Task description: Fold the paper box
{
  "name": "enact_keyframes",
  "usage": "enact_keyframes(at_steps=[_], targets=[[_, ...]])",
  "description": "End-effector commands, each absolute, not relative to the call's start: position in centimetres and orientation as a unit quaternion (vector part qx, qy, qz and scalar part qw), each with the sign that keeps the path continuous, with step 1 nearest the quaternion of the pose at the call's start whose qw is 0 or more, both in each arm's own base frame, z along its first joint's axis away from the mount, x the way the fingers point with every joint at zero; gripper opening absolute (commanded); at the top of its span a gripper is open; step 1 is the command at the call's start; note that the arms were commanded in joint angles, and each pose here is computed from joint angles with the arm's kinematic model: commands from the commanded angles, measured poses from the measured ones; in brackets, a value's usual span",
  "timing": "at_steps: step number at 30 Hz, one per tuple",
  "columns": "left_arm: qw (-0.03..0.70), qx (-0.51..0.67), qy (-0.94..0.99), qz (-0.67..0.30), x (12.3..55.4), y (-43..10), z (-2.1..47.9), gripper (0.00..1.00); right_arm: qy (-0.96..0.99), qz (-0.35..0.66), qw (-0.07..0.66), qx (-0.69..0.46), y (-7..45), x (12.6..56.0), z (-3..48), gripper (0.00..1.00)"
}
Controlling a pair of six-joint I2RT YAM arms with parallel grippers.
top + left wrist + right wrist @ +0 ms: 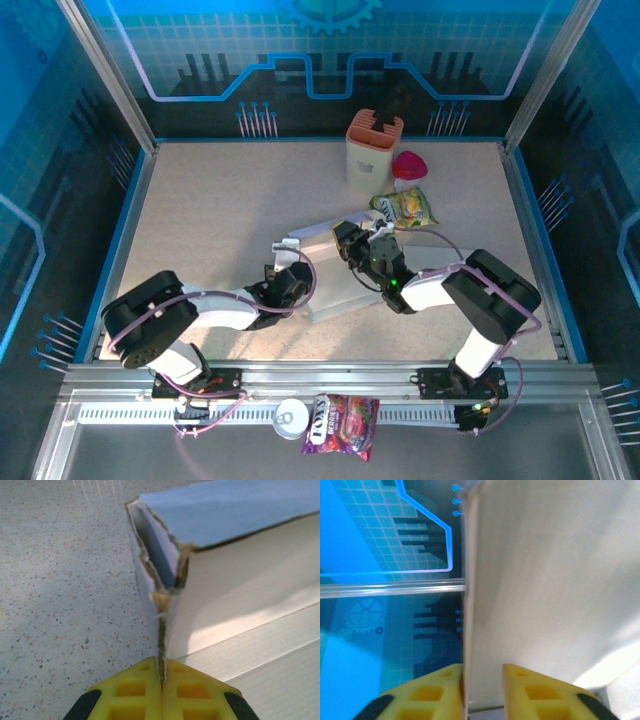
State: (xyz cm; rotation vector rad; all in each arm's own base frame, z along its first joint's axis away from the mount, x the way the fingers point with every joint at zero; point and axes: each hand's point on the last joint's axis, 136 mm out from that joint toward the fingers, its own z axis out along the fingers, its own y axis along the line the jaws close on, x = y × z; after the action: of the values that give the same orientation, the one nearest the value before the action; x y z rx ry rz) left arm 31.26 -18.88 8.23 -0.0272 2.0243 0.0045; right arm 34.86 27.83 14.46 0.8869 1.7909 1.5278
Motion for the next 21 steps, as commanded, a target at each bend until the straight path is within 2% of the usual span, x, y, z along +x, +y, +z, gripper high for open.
enact_keyframes(at_steps=[1, 3, 6, 10, 13, 21], targets=[[0.530, -0.028, 0.847, 0.007, 31.1, -18.1, 10.0, 0.00, 0.702, 0.561, 0.311, 0.309, 27.1, 34.0, 15.1, 0.42], [0.521, -0.017, 0.853, 0.010, 30.9, -17.6, 10.3, 0.00, 0.715, 0.549, 0.320, 0.292, 26.4, 33.6, 16.1, 0.51], [0.502, 0.002, 0.865, -0.002, 30.9, -17.0, 10.4, 0.00, 0.736, 0.526, 0.338, 0.259, 25.4, 33.0, 17.9, 0.59], [0.485, 0.018, 0.874, -0.012, 30.7, -15.9, 10.7, 0.00, 0.752, 0.494, 0.370, 0.232, 23.7, 32.3, 19.8, 0.66], [0.476, 0.034, 0.878, -0.020, 30.5, -15.1, 11.0, 0.00, 0.754, 0.479, 0.387, 0.228, 21.9, 32.0, 20.6, 0.65], [0.422, 0.054, 0.901, -0.085, 30.7, -14.4, 10.9, 0.00, 0.771, 0.427, 0.424, 0.211, 19.5, 33.0, 21.8, 0.51]])
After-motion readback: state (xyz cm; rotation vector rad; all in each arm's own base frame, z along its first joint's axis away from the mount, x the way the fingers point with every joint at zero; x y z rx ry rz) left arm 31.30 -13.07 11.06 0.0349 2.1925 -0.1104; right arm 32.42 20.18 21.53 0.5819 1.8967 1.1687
